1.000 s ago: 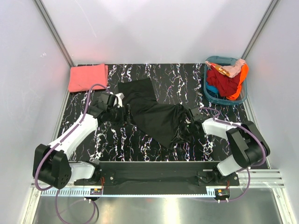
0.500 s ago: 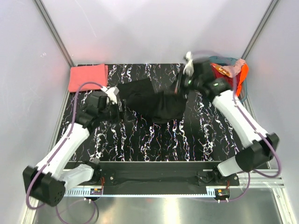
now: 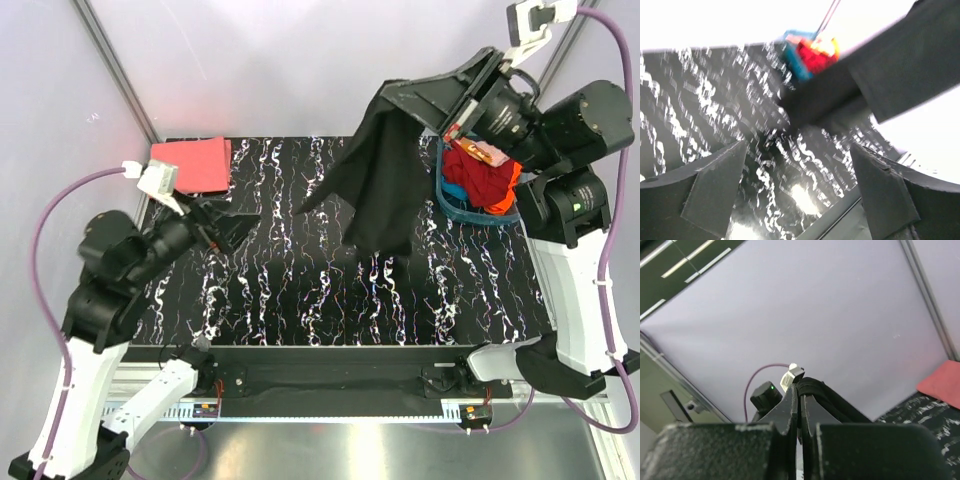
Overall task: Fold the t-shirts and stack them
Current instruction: Flatten the tshirt out
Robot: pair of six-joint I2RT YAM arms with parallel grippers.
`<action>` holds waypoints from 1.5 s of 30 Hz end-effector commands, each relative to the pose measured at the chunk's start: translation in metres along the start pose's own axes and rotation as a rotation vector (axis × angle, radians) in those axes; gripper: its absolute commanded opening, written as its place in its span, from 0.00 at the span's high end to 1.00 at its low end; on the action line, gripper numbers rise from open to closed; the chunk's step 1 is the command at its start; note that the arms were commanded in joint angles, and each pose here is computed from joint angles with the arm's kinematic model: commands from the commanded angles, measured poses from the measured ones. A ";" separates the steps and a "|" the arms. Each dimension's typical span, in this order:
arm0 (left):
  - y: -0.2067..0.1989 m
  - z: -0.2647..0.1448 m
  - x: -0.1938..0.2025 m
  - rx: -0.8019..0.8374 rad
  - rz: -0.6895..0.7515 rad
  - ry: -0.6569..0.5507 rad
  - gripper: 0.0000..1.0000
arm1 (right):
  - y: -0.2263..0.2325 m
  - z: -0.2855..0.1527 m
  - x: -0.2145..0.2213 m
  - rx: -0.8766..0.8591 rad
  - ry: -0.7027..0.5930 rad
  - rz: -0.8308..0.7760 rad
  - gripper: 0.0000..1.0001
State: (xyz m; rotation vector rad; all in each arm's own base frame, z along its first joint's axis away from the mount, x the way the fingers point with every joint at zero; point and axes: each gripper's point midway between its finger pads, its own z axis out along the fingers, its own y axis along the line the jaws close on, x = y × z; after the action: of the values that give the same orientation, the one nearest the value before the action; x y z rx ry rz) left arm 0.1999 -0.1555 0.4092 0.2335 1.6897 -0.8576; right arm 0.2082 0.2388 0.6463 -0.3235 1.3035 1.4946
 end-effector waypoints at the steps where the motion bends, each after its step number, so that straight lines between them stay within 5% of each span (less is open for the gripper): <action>1: -0.025 -0.013 -0.011 0.099 0.043 -0.011 0.06 | 0.034 0.004 -0.016 -0.129 -0.032 0.077 1.00; 10: -0.038 -0.038 -0.004 0.146 0.052 -0.012 0.01 | 0.038 0.014 -0.001 -0.153 0.002 0.182 1.00; 22: -0.060 -0.021 -0.026 0.293 0.171 -0.093 0.01 | 0.009 0.021 0.017 -0.071 0.031 0.272 1.00; 33: -0.058 0.045 -0.028 0.237 0.451 -0.033 0.01 | -0.011 0.030 0.023 -0.020 0.023 0.332 1.00; 45: -0.089 0.111 -0.017 0.197 0.468 -0.039 0.01 | -0.030 0.039 0.024 0.032 0.011 0.390 1.00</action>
State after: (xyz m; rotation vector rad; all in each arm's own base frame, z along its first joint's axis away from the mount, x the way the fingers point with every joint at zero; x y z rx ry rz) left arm 0.2252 -0.2927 0.4063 0.8281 1.5472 -0.7158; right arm 0.2479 0.2797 0.6092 -0.0429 1.5128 1.7537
